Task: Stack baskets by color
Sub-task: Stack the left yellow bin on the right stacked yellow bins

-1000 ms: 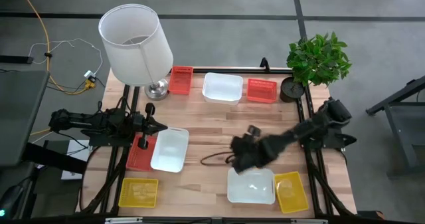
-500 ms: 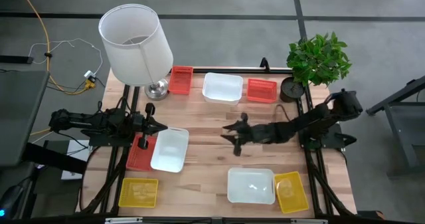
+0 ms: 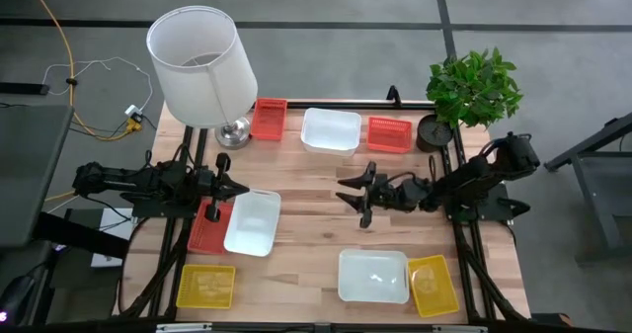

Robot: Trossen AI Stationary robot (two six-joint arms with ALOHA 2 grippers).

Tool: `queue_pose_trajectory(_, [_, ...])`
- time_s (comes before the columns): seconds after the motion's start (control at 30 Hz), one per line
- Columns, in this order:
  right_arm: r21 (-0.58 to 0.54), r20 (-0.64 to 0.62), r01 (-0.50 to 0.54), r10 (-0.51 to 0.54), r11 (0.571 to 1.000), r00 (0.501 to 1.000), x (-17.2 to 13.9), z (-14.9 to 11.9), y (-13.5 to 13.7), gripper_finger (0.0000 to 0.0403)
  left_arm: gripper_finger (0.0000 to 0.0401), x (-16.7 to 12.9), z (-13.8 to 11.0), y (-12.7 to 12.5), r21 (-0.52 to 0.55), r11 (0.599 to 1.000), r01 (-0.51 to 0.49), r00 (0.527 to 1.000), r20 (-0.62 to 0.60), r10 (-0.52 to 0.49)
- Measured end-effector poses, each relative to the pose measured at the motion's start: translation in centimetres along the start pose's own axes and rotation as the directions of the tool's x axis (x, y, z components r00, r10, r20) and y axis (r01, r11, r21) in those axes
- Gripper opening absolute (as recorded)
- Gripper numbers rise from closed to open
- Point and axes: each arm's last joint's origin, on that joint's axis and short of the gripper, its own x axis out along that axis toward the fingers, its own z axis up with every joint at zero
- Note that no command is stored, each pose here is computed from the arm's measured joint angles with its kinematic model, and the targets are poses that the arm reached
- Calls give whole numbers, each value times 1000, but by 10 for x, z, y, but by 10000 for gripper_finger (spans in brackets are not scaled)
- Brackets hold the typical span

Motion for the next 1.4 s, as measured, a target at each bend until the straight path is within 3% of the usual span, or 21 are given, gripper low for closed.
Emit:
queue_pose_trajectory(0.23, [-63, 0, 13, -13, 998, 1000, 0, 0, -2, 161, 0, 0, 0, 0, 0, 1000, 0, 1000, 0, 0])
queue_pose_trajectory(0.63, [-31, 2, 34, -34, 999, 999, 0, 0, -2, 161, 0, 0, 0, 0, 0, 1000, 0, 1000, 0, 0])
queue_pose_trajectory(0.8, [-57, 64, 61, -58, 996, 996, 0, 6, -2, 161, 0, 0, 0, 0, 0, 1000, 0, 1000, 0, 0])
queue_pose_trajectory(1.0, [-74, 41, 55, -52, 996, 998, 0, 3, -2, 161, 0, 0, 0, 0, 0, 1000, 0, 1000, 0, 0])
queue_pose_trajectory(1.17, [14, 37, 112, -112, 994, 993, 1, 3, -6, 161, 0, 0, 0, 0, 0, 1000, 0, 1000, 0, 0])
queue_pose_trajectory(1.27, [55, 22, 205, -206, 977, 978, 1, -2, -9, 161, 0, 0, 0, 0, 0, 1000, 0, 1000, 0, 0])
queue_pose_trajectory(1.33, [53, 53, 251, -254, 967, 966, 1, -3, -11, 161, 0, 0, 0, 0, 0, 1000, 0, 1000, 0, 0])
queue_pose_trajectory(1.4, [1, 124, 221, -220, 975, 968, 1, 1, -9, 161, 0, 0, 0, 0, 0, 1000, 0, 1000, 0, 0])
